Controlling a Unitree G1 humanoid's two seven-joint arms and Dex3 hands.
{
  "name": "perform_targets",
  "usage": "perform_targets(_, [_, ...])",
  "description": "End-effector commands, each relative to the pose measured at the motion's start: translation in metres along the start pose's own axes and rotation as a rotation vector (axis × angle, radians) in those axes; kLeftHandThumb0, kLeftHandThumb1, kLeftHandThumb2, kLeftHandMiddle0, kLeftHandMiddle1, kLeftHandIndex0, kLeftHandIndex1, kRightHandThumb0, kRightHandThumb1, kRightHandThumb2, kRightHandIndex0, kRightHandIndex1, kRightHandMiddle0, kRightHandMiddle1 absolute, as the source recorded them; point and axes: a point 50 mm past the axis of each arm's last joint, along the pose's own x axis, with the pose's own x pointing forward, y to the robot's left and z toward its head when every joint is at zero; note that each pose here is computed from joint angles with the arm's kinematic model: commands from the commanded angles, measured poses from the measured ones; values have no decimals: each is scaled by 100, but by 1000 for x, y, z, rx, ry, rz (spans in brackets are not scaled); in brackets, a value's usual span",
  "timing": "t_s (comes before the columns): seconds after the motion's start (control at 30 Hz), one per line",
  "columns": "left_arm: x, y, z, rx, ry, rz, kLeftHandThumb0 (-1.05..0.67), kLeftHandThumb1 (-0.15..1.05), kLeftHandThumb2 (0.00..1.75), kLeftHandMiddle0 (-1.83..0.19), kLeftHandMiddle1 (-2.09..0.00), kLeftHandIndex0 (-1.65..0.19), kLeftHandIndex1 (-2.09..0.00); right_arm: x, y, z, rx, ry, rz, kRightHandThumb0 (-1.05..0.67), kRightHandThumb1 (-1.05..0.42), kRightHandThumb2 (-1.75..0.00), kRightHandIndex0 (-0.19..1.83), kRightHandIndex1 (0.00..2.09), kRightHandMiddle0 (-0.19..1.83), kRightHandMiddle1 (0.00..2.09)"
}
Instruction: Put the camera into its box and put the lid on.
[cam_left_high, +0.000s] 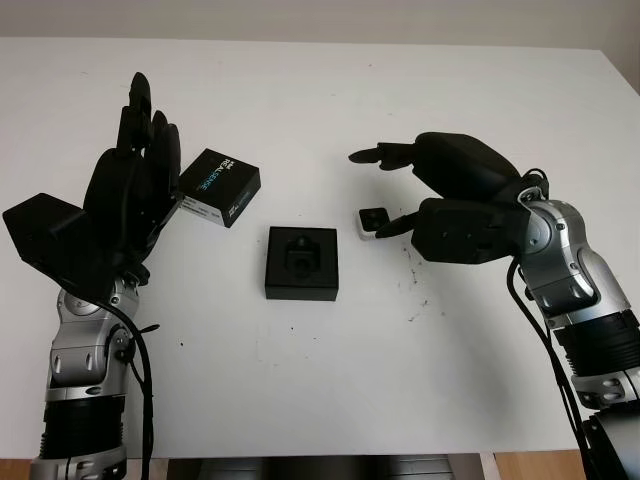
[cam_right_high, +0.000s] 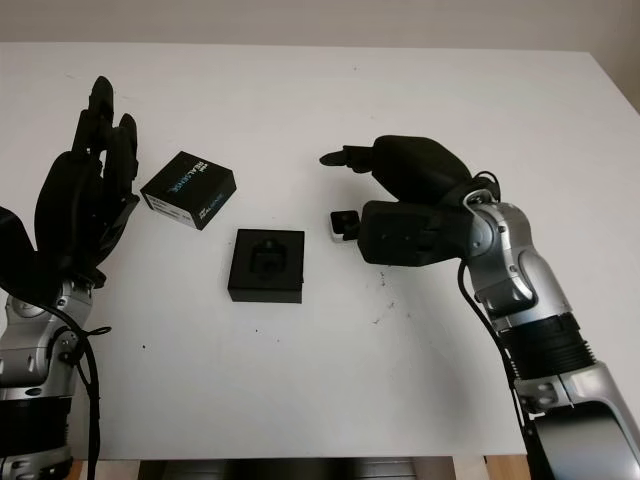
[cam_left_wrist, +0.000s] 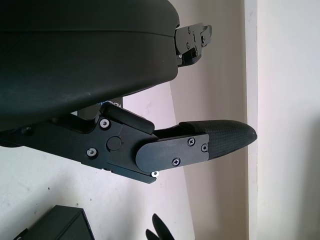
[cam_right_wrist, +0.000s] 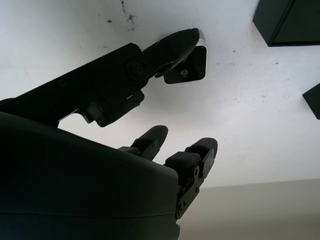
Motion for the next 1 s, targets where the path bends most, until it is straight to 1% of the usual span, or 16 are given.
perform_targets(0.0, [-1,2,6,18,-22,-2,-75,105,59,19,0,19,0,-2,1,2,-23,-25,-19,-59,-80,-6,26,82,43,22])
perform_targets(0.03, [-1,2,6,16,-22,0,-75,105,59,19,0,19,0,-3,1,2,-27,-28,-24,-59,-80,-5,17,103,41,27])
perform_targets(0.1, [-1,2,5,13,-21,2,-75,105,59,19,0,19,0,-3,2,1,-38,-24,-27,-61,-80,-5,7,125,37,35])
perform_targets(0.13, [-1,2,5,14,-20,2,-74,105,59,19,0,19,0,-3,3,1,-46,-22,-27,-61,-80,-6,3,129,35,37])
perform_targets(0.2, [0,2,5,15,-19,-1,-74,105,59,19,0,19,0,-3,3,0,-53,-18,-29,-62,-80,-5,2,129,33,41])
perform_targets(0.27, [0,2,5,16,-20,-2,-74,105,59,19,0,19,0,-4,5,0,-68,-18,-39,-62,-80,-5,-1,139,32,43])
perform_targets(0.3, [0,2,4,17,-20,-2,-75,105,59,19,0,19,0,-4,5,-1,-77,-18,-42,-63,-80,-5,-3,149,31,44])
perform_targets(0.33, [0,2,4,19,-21,-2,-75,105,59,19,0,19,0,-5,6,-1,-90,-21,-46,-63,-80,-5,-5,152,30,44])
perform_targets(0.47, [-1,2,4,17,-17,0,-74,105,59,19,0,19,0,-7,10,-3,-125,-26,-62,-63,-80,-5,-5,148,33,47])
perform_targets(0.5, [-1,2,4,17,-17,0,-74,105,60,19,0,19,0,-7,10,-3,-139,-20,-60,-64,-82,-6,-3,132,33,46])
perform_targets(0.57, [-1,2,4,19,-16,-5,-74,105,60,19,0,19,0,-8,11,-3,-188,-11,-53,-67,-84,-6,1,106,33,46])
perform_targets(0.6, [-1,3,3,17,-16,-6,-74,105,60,19,0,19,0,-9,12,-3,-207,-11,-54,-69,-86,-6,5,79,32,46])
perform_targets(0.63, [-1,3,3,16,-16,-6,-75,105,60,19,0,19,0,-9,12,-3,-222,-9,-54,-70,-87,-5,9,59,30,47])
perform_targets(0.7, [-1,3,3,14,-17,-1,-75,105,60,19,0,19,0,-10,14,-3,-231,-7,-59,-72,-89,-6,8,31,25,48])
perform_targets(0.8, [-2,2,3,10,-20,2,-74,105,60,19,0,19,0,-11,16,-4,-225,4,-51,-73,-90,-6,2,17,18,45])
perform_targets(0.97, [-2,3,1,17,-16,7,-74,105,59,19,0,19,0,-12,22,-9,-190,17,-58,-73,-90,-5,2,12,11,40])
